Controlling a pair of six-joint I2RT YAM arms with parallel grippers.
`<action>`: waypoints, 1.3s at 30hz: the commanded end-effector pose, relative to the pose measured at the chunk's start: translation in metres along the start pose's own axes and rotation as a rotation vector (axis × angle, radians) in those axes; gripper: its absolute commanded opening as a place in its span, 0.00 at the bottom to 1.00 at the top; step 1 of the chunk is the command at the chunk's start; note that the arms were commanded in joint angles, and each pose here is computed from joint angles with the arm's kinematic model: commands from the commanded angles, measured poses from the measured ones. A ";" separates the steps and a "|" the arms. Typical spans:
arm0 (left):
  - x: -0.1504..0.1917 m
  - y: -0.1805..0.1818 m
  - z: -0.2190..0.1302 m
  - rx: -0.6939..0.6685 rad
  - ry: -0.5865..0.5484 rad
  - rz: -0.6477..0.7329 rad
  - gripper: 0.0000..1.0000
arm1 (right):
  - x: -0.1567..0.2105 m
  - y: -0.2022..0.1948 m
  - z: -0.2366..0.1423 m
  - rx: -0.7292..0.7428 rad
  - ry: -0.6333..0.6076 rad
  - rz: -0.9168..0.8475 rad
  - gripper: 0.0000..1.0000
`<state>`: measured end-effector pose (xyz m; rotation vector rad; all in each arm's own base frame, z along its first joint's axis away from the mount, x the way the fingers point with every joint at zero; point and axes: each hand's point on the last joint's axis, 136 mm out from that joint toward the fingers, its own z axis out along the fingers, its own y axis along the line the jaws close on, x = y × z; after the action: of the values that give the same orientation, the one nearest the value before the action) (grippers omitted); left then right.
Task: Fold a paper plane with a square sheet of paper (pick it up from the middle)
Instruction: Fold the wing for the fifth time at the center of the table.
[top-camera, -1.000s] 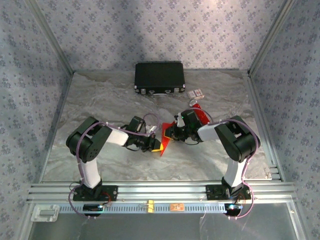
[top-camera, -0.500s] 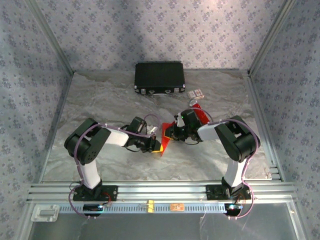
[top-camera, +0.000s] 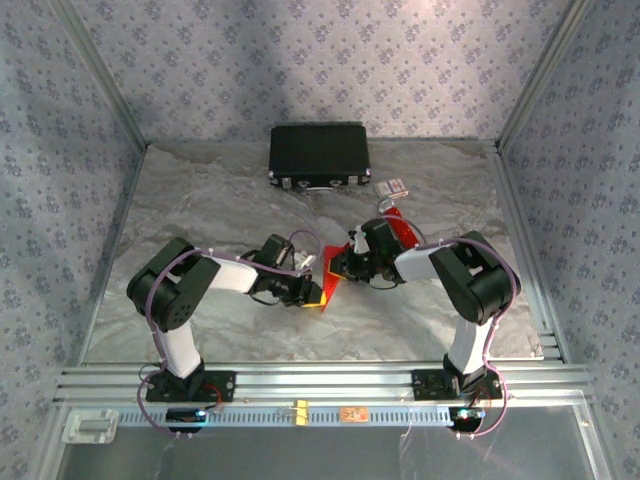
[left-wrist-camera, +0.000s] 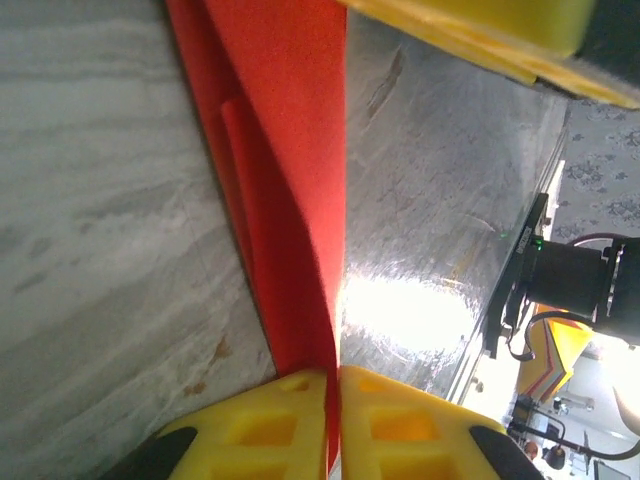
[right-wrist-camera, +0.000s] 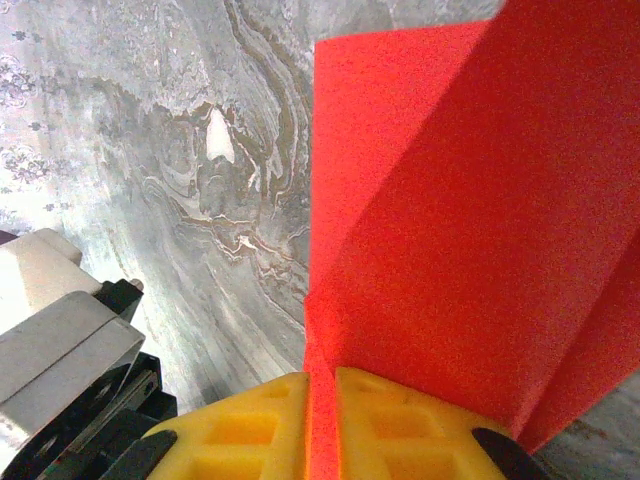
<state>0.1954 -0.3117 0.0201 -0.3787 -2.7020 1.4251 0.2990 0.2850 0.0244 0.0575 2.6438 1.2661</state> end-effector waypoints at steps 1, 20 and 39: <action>0.045 0.028 0.003 -0.091 0.132 -0.123 0.00 | 0.020 -0.057 0.007 0.207 0.029 0.093 0.16; 0.060 0.025 -0.001 -0.094 0.175 -0.128 0.00 | 0.022 -0.064 0.007 0.235 0.032 0.101 0.16; 0.068 0.017 -0.003 -0.078 0.195 -0.102 0.03 | 0.025 -0.067 0.008 0.247 0.036 0.108 0.16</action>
<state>0.1794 -0.3055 0.0185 -0.4313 -2.6927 1.3593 0.2991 0.2852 0.0232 0.0728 2.6567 1.2514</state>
